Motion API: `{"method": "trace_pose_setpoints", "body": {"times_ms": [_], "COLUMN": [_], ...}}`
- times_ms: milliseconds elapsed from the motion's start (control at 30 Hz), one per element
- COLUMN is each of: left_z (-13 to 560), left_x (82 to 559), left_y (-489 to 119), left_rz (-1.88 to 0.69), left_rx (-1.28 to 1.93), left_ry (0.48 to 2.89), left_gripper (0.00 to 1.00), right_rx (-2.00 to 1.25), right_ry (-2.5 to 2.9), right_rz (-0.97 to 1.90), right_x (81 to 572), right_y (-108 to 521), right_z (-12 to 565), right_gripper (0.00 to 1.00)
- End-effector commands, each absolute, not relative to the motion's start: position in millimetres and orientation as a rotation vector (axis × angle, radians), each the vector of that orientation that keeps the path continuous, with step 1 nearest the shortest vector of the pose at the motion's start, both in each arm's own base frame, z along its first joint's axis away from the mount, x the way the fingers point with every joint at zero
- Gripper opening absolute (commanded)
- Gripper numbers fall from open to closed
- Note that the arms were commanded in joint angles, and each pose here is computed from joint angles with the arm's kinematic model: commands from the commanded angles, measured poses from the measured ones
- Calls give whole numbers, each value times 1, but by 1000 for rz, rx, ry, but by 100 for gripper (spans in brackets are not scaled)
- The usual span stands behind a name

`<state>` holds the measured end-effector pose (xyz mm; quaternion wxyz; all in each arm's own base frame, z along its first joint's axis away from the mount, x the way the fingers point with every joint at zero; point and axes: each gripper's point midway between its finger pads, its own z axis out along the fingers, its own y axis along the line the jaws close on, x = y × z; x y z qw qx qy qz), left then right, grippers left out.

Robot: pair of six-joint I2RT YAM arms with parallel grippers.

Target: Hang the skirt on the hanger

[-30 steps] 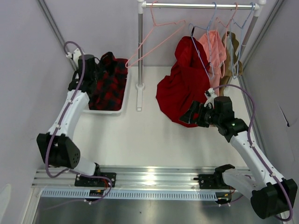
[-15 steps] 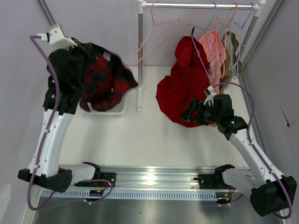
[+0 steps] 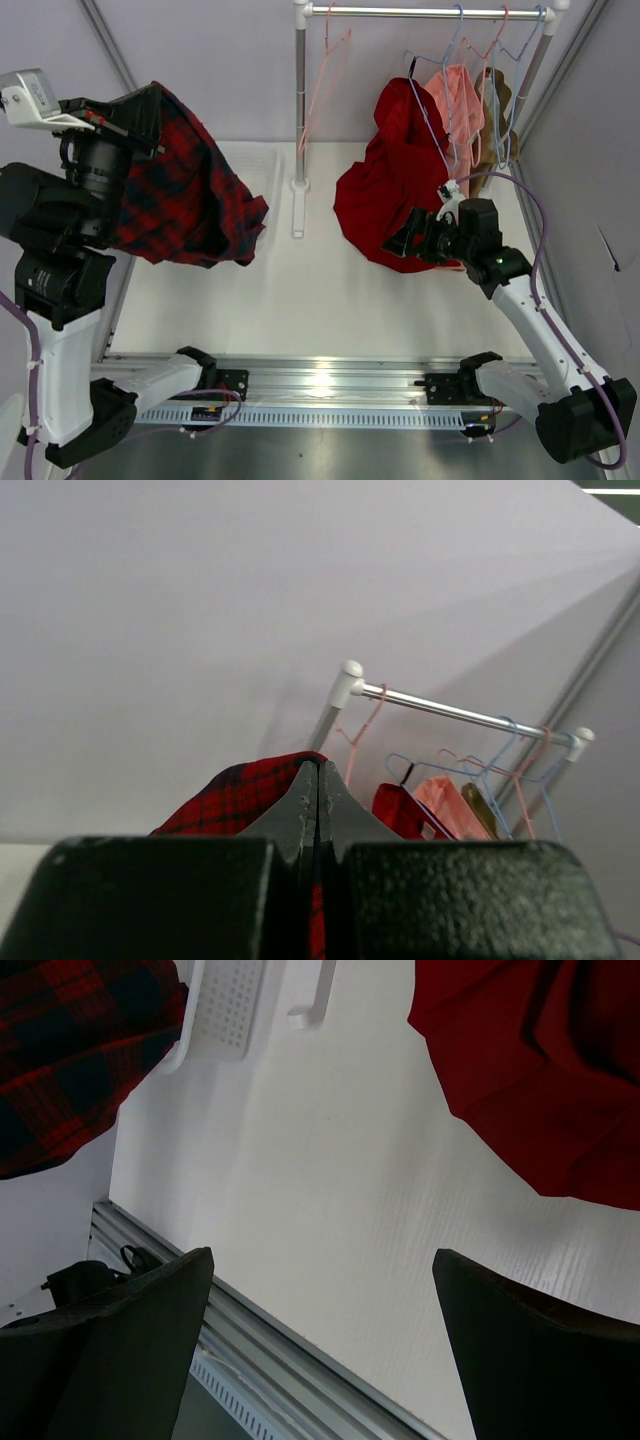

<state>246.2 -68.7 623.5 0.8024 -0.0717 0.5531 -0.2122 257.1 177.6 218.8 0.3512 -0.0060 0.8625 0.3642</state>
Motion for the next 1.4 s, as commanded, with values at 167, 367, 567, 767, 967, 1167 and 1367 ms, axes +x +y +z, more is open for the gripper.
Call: {"method": "trace_pose_setpoints", "body": {"times_ms": [167, 367, 567, 767, 967, 1167, 1367], "left_z": [656, 627, 588, 565, 562, 559, 560], "left_x": [217, 232, 252, 262, 263, 261, 256], "left_y": [-112, -151, -184, -206, -212, -216, -218], "left_rz": [-622, -638, -645, -667, -671, -686, -699], "left_rx": [63, 91, 81, 98, 110, 124, 148], "left_ry": [1111, 1194, 1280, 1326, 1336, 1344, 1349], "left_gripper": [0, 0, 0, 0, 0, 0, 0], "right_rx": [-117, -165, -187, -238, -236, -193, -180], "right_ry": [2097, 1967, 1875, 1927, 2046, 2136, 2167], "right_rz": [1016, 1100, 1148, 1135, 1023, 914, 923], "right_x": [256, 237, 217, 207, 209, 227, 249], "right_y": [200, 216, 226, 246, 262, 273, 299], "right_z": [266, 320, 362, 351, 307, 265, 251], "right_gripper": [99, 99, 99, 99, 99, 97, 80]}}
